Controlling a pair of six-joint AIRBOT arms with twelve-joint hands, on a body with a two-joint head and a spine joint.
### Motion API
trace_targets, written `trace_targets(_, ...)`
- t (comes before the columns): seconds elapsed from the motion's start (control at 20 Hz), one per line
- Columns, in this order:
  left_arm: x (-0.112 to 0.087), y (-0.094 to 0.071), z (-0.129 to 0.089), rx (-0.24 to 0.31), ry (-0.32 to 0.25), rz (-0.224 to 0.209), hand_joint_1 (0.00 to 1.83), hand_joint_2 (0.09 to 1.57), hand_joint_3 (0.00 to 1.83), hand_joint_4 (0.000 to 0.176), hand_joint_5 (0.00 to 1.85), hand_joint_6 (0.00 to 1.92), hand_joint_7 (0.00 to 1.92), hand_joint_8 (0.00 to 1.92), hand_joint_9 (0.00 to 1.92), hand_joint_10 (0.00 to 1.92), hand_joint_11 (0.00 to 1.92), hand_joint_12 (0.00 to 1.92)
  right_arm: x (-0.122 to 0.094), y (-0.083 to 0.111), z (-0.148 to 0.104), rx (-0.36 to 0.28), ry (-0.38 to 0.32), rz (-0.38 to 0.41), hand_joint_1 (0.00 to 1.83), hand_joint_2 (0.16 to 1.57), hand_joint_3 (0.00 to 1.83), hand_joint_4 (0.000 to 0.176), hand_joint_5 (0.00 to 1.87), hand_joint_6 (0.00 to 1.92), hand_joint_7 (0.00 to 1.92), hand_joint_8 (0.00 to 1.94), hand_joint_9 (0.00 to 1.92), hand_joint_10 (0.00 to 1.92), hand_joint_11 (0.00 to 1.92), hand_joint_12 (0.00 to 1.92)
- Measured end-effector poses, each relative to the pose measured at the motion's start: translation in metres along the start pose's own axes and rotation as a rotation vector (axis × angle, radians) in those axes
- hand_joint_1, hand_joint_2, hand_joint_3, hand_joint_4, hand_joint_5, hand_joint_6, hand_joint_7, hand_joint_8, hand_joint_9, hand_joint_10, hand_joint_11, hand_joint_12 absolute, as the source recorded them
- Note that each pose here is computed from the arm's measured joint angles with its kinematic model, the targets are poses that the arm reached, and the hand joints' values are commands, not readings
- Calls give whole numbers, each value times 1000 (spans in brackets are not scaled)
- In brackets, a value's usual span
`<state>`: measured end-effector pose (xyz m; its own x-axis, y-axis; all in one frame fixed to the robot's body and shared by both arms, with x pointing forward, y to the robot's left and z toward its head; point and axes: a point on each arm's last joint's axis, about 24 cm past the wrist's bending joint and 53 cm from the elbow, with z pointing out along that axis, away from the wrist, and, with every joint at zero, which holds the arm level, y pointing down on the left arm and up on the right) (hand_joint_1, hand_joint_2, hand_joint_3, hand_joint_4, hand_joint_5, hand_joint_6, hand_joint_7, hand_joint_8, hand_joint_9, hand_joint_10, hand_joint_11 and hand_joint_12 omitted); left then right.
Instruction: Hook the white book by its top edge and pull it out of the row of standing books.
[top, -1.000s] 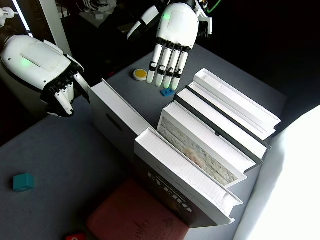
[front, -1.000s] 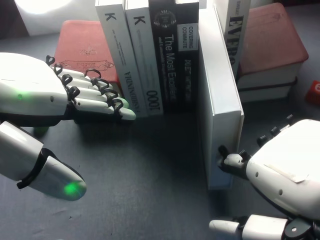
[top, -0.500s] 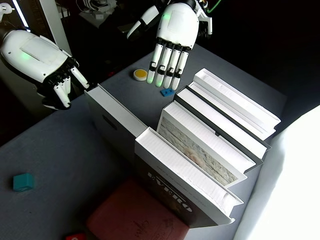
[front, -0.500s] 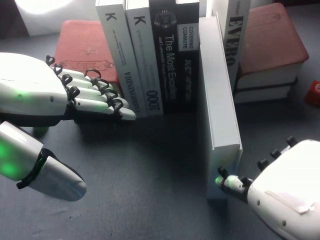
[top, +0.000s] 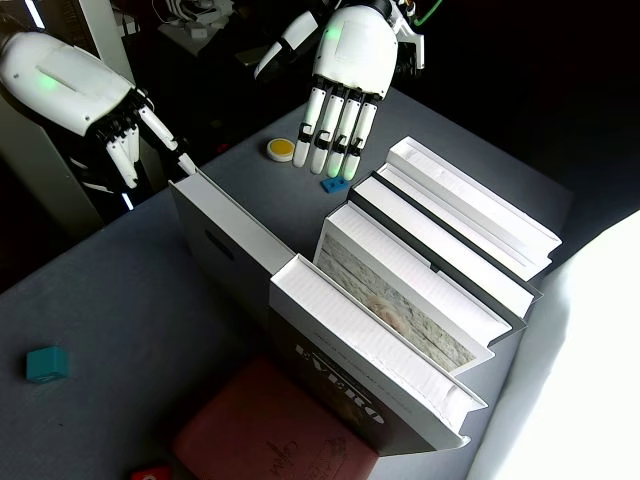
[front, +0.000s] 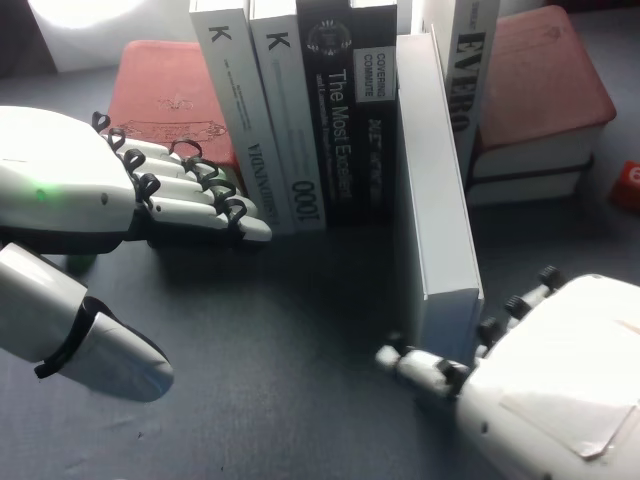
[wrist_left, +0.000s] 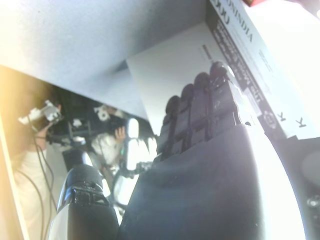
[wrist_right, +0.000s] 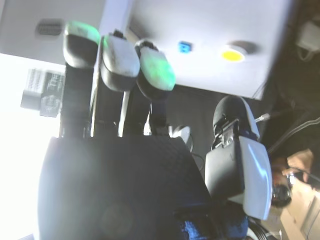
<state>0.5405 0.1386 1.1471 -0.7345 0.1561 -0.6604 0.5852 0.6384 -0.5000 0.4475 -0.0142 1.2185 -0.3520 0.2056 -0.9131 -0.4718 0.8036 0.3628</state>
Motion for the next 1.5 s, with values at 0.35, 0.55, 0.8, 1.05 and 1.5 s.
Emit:
trace_targets(0.35, 1, -1, 0, 4, 5, 1, 0, 1029, 0, 0, 0, 0, 0, 0, 0, 0, 0, 0, -35, 14, 0, -42, -108, 28, 0, 1216, 1, 0, 825, 53, 775, 1710, 682, 1921, 415, 1921)
trace_targets(0.55, 1, -1, 0, 4, 6, 1, 0, 1015, 0, 0, 0, 0, 0, 0, 0, 0, 0, 0, -54, 10, 2, -31, -177, 34, 0, 1192, 0, 0, 533, 7, 660, 150, 537, 455, 105, 1332)
trace_targets(0.8, 3, -5, 2, 10, 9, 6, 0, 1018, 0, 0, 0, 0, 0, 0, 0, 0, 0, 0, -73, -13, 7, 23, -225, 52, 0, 1206, 3, 0, 316, 0, 364, 2, 333, 3, 0, 767)
trace_targets(1.05, 5, -4, 2, 7, 15, 6, 0, 1021, 0, 0, 0, 0, 0, 0, 0, 0, 0, 0, -85, -36, 12, 65, -251, 58, 0, 1208, 1, 0, 196, 0, 208, 0, 180, 0, 0, 471)
trace_targets(1.5, 5, -4, 2, 7, 14, 5, 0, 1046, 8, 0, 0, 0, 0, 0, 0, 0, 0, 0, -93, -67, 13, 74, -231, 82, 0, 1214, 1, 0, 116, 0, 118, 0, 95, 1, 0, 233)
